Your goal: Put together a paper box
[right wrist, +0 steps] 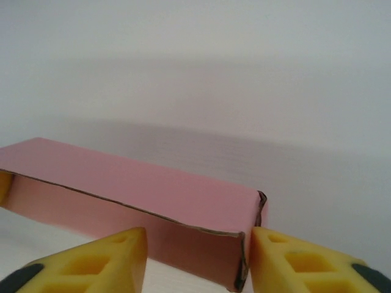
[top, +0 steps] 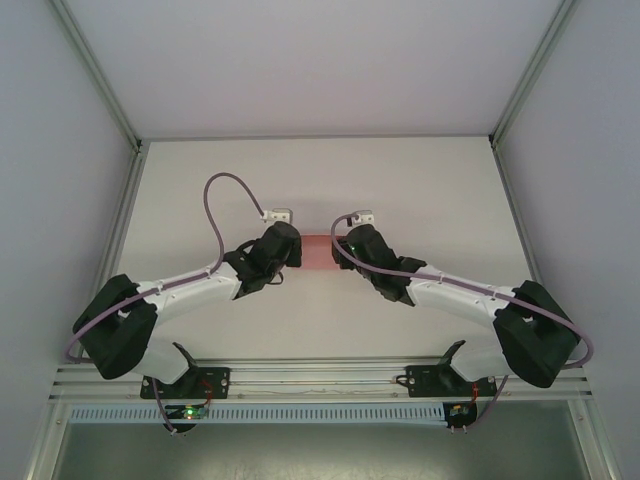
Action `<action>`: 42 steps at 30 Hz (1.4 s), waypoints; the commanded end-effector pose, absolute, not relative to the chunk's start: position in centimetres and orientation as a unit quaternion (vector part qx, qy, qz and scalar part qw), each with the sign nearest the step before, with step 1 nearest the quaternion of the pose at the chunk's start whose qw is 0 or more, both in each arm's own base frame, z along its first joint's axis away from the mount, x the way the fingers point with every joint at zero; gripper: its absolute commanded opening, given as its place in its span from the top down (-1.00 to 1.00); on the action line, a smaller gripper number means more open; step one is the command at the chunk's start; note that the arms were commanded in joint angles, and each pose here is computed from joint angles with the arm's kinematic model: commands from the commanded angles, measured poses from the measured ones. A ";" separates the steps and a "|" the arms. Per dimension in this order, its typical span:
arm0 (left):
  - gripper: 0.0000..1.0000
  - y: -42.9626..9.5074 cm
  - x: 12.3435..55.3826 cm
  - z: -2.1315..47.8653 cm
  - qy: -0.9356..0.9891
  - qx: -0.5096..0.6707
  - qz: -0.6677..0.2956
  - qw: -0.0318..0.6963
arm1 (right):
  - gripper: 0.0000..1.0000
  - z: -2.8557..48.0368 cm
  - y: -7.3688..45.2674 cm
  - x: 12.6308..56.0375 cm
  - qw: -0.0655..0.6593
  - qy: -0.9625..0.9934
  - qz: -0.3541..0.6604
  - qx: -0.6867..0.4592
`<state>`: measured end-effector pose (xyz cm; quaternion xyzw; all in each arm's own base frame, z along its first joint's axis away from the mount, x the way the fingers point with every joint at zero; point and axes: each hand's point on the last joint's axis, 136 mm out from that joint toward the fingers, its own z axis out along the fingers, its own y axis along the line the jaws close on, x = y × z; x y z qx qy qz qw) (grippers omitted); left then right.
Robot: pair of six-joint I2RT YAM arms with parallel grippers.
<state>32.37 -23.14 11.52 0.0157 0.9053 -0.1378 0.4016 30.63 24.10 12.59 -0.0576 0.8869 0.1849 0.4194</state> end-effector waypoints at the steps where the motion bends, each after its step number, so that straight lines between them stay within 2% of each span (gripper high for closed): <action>1: 1.00 -22.3 27.9 5.4 0.947 0.072 -0.097 0.299 | -0.03 13.7 25.3 30.1 0.415 0.878 0.229 -0.072; 3: 1.00 -22.3 28.0 5.5 0.947 0.075 -0.091 0.300 | -0.28 13.9 24.8 30.2 0.417 0.876 0.232 -0.065; 13: 1.00 -22.5 28.3 5.3 0.947 0.083 -0.084 0.298 | -0.61 14.6 22.1 30.7 0.426 0.874 0.234 -0.032; 20: 1.00 -22.5 28.3 5.6 0.946 0.087 -0.084 0.300 | -0.60 15.8 21.3 32.8 0.436 0.867 0.243 0.006; 25: 1.00 -22.5 28.3 5.5 0.946 0.087 -0.084 0.299 | -0.49 14.1 20.0 33.4 0.415 0.878 0.235 0.034; 34: 1.00 -22.5 28.4 5.6 0.945 0.091 -0.081 0.304 | -0.42 10.7 18.7 33.1 0.376 0.897 0.225 0.063; 42: 1.00 -22.5 28.4 5.6 0.944 0.099 -0.080 0.304 | -0.39 10.6 18.1 33.0 0.362 0.898 0.240 0.075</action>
